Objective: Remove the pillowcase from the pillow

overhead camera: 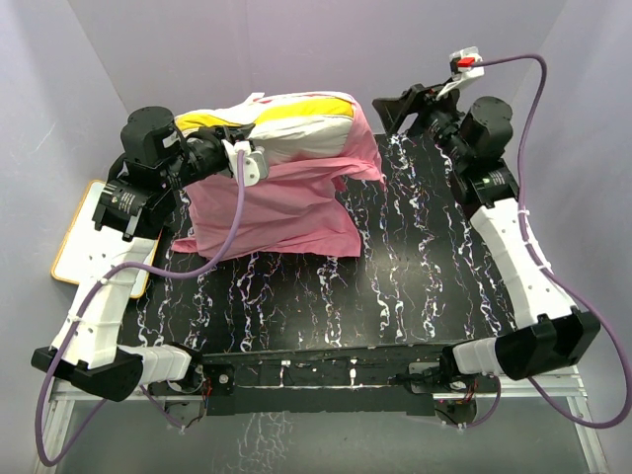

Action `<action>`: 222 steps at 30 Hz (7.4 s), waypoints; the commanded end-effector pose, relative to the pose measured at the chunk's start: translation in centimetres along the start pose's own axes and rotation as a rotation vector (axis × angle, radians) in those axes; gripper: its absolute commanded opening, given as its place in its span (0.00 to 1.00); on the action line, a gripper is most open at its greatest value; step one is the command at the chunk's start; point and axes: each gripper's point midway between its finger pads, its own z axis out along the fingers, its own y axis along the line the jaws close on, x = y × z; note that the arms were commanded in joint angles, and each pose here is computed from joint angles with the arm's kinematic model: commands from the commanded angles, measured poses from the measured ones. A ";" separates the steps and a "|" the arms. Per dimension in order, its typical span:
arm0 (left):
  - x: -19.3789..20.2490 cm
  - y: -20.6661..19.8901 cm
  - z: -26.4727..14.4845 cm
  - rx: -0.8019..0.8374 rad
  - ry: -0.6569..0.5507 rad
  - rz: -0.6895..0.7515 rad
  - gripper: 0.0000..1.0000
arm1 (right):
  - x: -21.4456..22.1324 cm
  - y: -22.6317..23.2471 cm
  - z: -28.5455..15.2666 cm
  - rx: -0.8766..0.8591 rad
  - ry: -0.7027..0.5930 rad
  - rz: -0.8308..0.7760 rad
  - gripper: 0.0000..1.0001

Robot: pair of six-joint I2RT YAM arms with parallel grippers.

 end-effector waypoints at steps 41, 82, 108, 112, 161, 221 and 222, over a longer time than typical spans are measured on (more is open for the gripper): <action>-3.4 2.5 -2.0 -0.091 -0.093 0.088 0.00 | 1.6 -1.8 2.1 0.036 0.033 0.090 0.38; -4.0 1.5 -2.6 -0.079 -0.126 0.082 0.00 | 5.2 -6.4 5.0 0.133 0.152 -0.023 0.67; -2.4 1.2 1.1 -0.067 -0.155 -0.067 0.00 | -12.2 3.8 0.0 -0.253 -0.291 -0.047 0.97; -2.5 0.8 2.5 -0.032 -0.189 -0.128 0.00 | -11.9 10.6 0.9 -0.449 -0.252 -0.147 0.97; -3.4 -4.4 5.0 0.125 -0.269 -0.101 0.00 | 1.8 20.3 -3.0 -0.756 0.069 -0.457 0.98; 22.1 -18.7 8.2 0.399 0.174 -1.150 0.54 | 1.2 11.5 -4.3 -0.697 -0.203 -0.201 0.08; 22.1 -19.1 8.2 0.406 0.180 -1.161 0.47 | 1.3 11.4 -4.4 -0.693 -0.200 -0.201 0.08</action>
